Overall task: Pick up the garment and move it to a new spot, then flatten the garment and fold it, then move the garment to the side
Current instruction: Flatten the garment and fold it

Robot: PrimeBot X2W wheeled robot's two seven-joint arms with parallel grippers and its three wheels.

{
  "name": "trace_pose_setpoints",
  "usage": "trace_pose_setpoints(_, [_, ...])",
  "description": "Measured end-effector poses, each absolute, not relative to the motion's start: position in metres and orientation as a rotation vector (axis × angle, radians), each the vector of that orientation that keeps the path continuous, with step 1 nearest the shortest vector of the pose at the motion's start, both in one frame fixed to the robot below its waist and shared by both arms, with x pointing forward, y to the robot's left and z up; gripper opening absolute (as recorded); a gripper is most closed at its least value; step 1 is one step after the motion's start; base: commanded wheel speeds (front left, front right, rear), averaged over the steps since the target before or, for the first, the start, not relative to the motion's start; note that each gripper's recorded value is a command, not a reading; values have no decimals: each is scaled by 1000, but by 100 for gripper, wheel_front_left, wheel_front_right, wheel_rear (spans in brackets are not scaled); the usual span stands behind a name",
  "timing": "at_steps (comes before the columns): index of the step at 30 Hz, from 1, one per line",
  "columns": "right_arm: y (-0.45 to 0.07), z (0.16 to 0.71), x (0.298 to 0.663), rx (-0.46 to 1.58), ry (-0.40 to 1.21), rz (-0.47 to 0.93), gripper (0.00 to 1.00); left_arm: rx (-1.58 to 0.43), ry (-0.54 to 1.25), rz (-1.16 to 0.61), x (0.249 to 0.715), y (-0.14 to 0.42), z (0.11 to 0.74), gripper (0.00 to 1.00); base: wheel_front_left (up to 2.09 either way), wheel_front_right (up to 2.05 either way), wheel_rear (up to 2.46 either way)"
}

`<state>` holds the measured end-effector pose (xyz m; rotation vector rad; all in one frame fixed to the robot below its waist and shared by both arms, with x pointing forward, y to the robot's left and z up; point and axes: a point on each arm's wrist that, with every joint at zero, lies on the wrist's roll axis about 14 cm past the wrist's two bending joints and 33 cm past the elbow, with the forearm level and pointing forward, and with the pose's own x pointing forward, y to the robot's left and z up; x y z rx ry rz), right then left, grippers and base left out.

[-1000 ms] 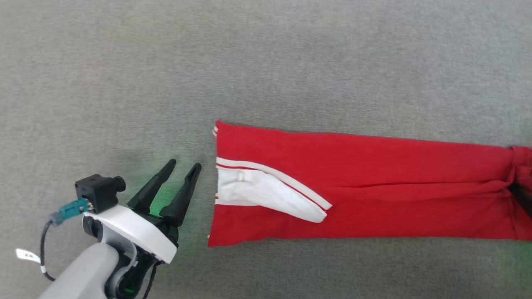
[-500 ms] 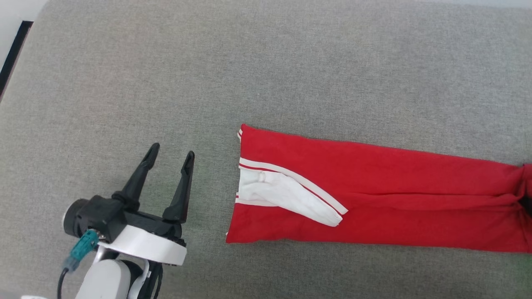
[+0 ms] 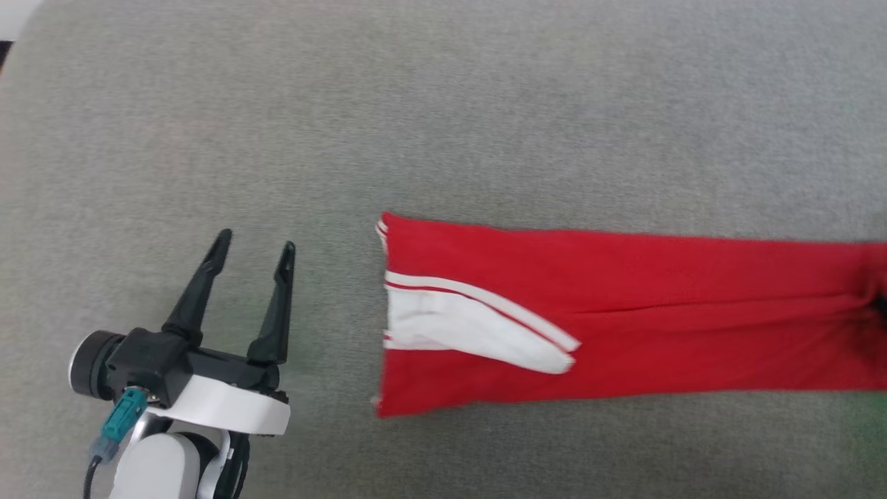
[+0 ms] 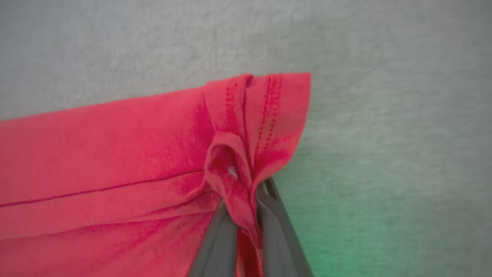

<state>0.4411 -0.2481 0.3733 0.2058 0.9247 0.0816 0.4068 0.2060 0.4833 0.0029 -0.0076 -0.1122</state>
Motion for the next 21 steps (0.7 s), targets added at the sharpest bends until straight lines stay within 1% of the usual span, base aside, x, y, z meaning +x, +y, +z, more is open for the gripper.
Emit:
trace_pose_setpoints(2, [-264,383,449,216,872,36,0,1,-3,-126,410,202,481,100,0,0,0])
trace_pose_setpoints(5, [-309,396,452,206,809,-87,0,4,24,-158,415,195,470,100,0,0,0])
trace_pose_setpoints(11, [-399,421,444,167,715,-343,0,-5,22,-206,431,180,465,100,0,0,0])
trace_pose_setpoints(12, [-420,430,440,163,679,-410,0,-11,20,-215,435,177,465,100,0,0,0])
trace_pose_setpoints(13, [-425,431,439,165,671,-429,0,-11,16,-218,437,177,466,100,0,0,0])
trace_pose_setpoints(15, [-426,431,437,166,671,-437,0,-10,18,-221,437,176,465,100,0,0,0])
trace_pose_setpoints(17, [-419,430,440,166,675,-414,0,-6,18,-223,436,176,466,100,0,0,0])
trace_pose_setpoints(21, [-384,427,445,116,722,-289,0,10,13,-226,434,176,469,100,0,0,0])
